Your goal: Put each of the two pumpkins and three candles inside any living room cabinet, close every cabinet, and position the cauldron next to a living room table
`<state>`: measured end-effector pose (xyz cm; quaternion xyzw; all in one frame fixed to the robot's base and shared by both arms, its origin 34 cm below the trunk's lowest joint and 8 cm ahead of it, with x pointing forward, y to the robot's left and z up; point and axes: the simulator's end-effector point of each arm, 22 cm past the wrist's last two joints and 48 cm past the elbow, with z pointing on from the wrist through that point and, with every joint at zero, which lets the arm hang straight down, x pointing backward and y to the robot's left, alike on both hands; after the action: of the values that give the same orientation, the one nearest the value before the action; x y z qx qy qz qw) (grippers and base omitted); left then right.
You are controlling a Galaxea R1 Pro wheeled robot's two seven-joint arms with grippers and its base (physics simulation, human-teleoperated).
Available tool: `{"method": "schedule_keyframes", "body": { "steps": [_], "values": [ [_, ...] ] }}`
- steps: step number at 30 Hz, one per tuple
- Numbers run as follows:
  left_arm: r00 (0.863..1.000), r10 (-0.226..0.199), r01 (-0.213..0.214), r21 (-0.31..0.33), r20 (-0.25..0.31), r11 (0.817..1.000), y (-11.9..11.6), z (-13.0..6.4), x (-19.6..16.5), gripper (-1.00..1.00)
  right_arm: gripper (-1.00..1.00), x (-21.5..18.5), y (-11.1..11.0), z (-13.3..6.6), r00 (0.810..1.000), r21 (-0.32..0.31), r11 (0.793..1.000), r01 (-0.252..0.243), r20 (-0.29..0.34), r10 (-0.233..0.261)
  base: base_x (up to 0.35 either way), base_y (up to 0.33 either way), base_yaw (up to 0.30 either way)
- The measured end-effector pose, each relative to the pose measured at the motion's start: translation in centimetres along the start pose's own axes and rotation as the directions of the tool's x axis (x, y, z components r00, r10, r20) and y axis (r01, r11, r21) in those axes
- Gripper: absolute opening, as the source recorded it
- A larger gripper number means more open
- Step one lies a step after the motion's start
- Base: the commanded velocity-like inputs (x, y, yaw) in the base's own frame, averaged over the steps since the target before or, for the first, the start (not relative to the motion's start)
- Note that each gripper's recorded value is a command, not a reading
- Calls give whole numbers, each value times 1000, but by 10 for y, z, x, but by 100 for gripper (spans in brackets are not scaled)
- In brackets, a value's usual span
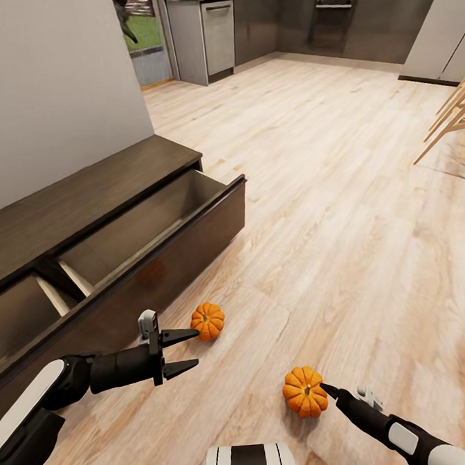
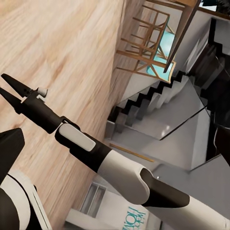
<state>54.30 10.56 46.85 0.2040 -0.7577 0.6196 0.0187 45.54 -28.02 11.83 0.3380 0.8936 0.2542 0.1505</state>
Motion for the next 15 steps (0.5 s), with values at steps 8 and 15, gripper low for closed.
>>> {"method": "schedule_keyframes", "body": {
  "steps": [8,15],
  "values": [
    [1000,0,0,-1,1,1000,0,-1,0,100,100,0,0,0,1000,0,1000,1,0,-1,0,13,0],
    [1000,-18,18,-8,0,1000,10,1,-3,100,100,7,-8,4,1000,15,1000,-6,-14,6,0,0,0]
  ]
}}
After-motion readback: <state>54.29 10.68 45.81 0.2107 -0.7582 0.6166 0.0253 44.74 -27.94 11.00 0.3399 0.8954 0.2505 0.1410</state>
